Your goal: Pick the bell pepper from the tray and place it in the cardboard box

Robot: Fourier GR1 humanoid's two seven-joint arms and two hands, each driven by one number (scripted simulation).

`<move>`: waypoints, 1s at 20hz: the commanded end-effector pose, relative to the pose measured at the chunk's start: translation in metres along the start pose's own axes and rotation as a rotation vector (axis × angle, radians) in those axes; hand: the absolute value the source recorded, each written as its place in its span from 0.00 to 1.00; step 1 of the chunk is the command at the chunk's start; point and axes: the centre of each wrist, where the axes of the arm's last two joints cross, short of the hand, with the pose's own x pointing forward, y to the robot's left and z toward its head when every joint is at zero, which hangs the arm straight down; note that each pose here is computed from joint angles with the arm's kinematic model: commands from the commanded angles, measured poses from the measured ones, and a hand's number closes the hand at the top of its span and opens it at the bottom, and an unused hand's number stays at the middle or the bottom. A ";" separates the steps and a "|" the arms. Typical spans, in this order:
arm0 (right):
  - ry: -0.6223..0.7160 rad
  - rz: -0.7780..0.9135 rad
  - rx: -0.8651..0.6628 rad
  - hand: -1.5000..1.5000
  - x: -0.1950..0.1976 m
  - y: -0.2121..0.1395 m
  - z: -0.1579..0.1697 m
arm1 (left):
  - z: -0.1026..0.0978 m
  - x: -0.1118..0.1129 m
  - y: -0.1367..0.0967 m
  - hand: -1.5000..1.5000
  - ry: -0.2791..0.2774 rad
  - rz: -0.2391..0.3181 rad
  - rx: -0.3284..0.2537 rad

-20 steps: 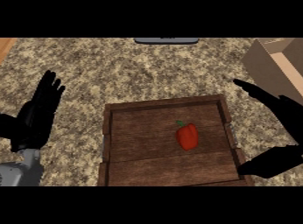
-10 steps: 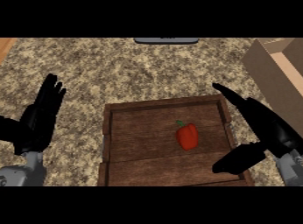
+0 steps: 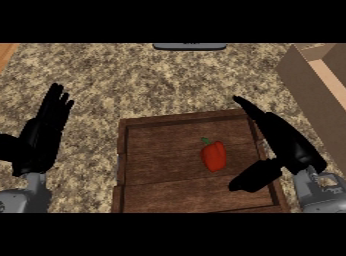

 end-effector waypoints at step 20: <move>0.056 0.037 -0.006 0.00 -0.002 0.045 -0.030 | -0.008 -0.003 -0.003 0.50 0.009 0.006 0.005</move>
